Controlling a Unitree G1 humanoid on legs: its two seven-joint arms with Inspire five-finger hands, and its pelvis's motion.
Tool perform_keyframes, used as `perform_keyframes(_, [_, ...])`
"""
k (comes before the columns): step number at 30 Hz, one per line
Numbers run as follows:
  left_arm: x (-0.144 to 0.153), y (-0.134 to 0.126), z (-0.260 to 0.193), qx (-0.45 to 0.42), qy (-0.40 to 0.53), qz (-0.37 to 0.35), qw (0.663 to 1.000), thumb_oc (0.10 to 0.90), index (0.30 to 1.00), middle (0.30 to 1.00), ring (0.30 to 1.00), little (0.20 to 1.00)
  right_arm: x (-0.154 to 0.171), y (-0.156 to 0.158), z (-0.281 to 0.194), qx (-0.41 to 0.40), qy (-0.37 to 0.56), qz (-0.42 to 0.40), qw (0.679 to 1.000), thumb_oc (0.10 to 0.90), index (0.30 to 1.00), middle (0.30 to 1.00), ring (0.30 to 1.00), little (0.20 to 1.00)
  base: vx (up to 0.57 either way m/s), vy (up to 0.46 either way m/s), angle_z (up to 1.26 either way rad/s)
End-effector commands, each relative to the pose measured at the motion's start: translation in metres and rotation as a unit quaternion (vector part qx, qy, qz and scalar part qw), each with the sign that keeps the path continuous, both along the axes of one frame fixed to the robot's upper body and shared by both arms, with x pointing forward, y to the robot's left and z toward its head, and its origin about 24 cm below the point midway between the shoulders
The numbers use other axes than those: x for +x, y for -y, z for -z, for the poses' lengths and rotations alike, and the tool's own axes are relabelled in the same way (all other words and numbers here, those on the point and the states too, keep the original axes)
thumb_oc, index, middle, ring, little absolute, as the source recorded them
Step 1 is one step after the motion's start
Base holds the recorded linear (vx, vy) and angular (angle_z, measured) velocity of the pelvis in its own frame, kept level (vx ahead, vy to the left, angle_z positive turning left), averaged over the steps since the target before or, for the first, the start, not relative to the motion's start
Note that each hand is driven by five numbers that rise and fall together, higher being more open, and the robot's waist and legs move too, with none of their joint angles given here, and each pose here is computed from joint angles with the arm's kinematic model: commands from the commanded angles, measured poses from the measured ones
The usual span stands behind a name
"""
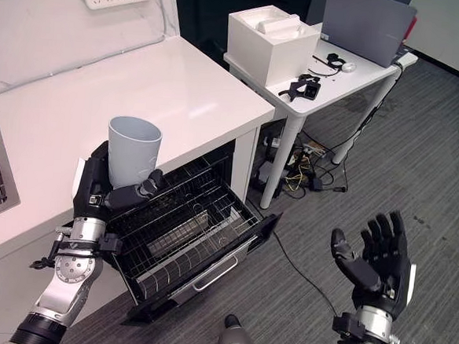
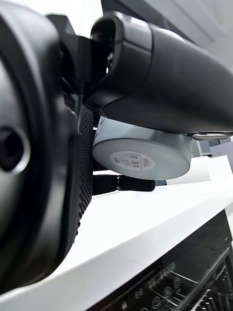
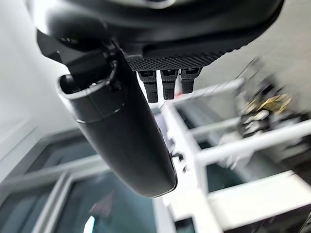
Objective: Place the dishes in the dishwasher.
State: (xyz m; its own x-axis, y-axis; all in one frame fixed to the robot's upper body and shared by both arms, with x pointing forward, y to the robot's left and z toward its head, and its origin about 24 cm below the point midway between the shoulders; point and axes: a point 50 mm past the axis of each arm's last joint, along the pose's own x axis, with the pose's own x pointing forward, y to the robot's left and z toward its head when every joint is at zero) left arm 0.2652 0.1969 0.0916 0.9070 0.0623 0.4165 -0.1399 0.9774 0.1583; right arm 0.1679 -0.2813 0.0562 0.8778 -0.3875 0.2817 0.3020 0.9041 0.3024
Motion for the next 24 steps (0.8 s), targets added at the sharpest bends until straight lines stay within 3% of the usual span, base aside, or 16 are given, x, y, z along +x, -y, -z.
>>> perform_keyframes(1, [0.006, 0.013, -0.055, 0.043, 0.149, 0.011, 0.988, 0.400, 0.300, 0.300, 0.300, 0.300, 0.010, -0.005, -0.056, -0.074, 0.144, -0.080, 0.984, 0.800, 0.900, 0.900, 0.900, 0.900, -0.02, 0.033, -0.02])
perform_keyframes(13, [-0.003, 0.044, -0.055, 0.130, 0.209, 0.013, 0.969, 0.400, 0.300, 0.300, 0.300, 0.300, 0.051, -0.089, -0.084, -0.057, 0.170, -0.336, 0.925, 0.800, 0.900, 0.900, 0.900, 0.900, 0.01, 0.000, 0.04])
perform_keyframes(24, [-0.015, 0.056, -0.048, 0.131, 0.264, -0.025, 0.955, 0.400, 0.300, 0.300, 0.300, 0.300, 0.069, -0.132, -0.081, 0.027, 0.145, -0.443, 0.884, 0.800, 0.900, 0.900, 0.900, 0.900, 0.01, -0.026, 0.36])
